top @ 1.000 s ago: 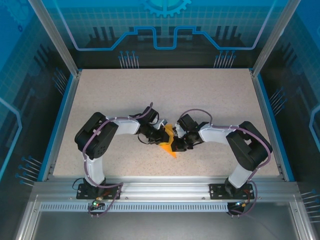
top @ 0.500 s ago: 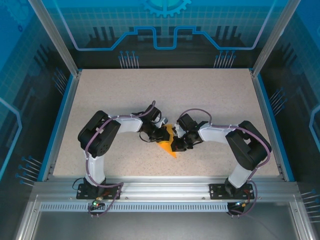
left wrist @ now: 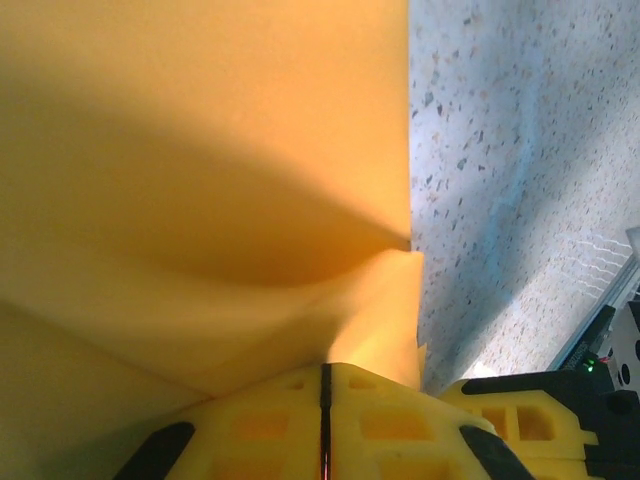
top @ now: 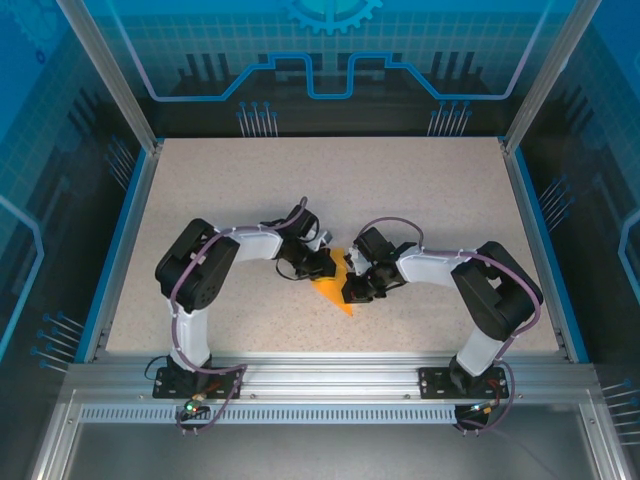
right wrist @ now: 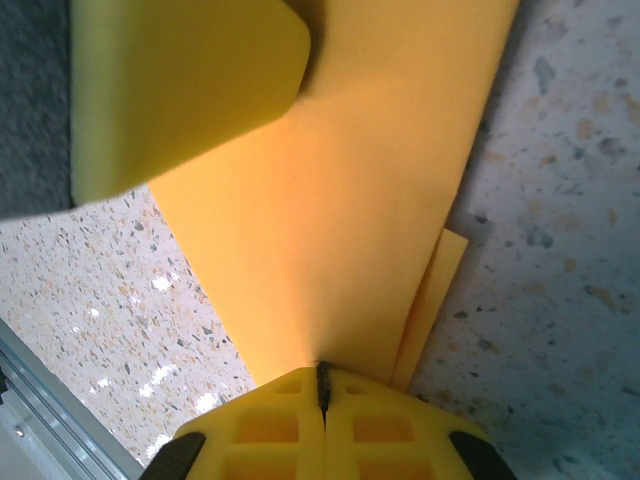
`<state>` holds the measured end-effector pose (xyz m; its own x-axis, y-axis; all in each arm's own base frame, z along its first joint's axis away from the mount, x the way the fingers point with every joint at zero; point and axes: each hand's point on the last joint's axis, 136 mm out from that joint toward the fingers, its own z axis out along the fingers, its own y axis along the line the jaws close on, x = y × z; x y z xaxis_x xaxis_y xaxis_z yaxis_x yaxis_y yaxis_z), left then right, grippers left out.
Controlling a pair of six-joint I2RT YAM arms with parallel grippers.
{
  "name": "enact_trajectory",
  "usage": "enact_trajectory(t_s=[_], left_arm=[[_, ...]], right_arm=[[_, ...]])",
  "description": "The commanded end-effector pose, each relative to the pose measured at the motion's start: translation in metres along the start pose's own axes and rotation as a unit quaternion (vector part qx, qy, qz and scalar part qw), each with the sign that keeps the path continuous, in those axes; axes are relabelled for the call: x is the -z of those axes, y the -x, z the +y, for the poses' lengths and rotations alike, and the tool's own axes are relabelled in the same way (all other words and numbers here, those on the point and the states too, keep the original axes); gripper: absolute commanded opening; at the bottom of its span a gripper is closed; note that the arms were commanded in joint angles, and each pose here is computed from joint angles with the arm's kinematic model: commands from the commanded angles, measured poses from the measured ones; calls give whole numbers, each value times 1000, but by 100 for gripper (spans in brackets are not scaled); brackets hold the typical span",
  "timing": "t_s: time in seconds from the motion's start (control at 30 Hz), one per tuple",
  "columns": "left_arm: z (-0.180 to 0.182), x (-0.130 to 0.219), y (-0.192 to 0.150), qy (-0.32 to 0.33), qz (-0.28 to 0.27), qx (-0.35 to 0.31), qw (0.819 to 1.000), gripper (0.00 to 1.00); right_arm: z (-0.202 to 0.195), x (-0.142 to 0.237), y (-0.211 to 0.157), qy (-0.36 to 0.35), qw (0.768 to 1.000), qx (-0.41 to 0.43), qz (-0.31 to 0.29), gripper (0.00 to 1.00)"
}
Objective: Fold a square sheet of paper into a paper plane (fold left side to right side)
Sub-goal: Fourth fold the wing at the center of the table.
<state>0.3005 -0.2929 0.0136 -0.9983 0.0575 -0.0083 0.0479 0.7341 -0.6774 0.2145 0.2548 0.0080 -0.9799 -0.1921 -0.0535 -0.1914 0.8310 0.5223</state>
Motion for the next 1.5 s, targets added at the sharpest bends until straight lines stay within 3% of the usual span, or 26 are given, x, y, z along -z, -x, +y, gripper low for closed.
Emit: enact_trajectory(t_s=[0.0,0.47,0.97,1.33,1.47], left_arm=[[26,8,32,46,-44,-3,998,11],[55,26,73,69,-85,0,994,11],[64,50,107,42,-125,7,991,15],[21,111,97,15,-166,-9,986,38],[17,114,72,-9,-161,15,987,44]], right_arm=[[-59,-10,-49,-120,990,-35,71,0],[-58,-9,-53,-118,990,-36,71,0],[-49,-14,-50,-95,993,-42,63,0],[-23,-20,-26,-39,998,-51,6,0],[-10,-7,-11,-28,999,-28,-30,9]])
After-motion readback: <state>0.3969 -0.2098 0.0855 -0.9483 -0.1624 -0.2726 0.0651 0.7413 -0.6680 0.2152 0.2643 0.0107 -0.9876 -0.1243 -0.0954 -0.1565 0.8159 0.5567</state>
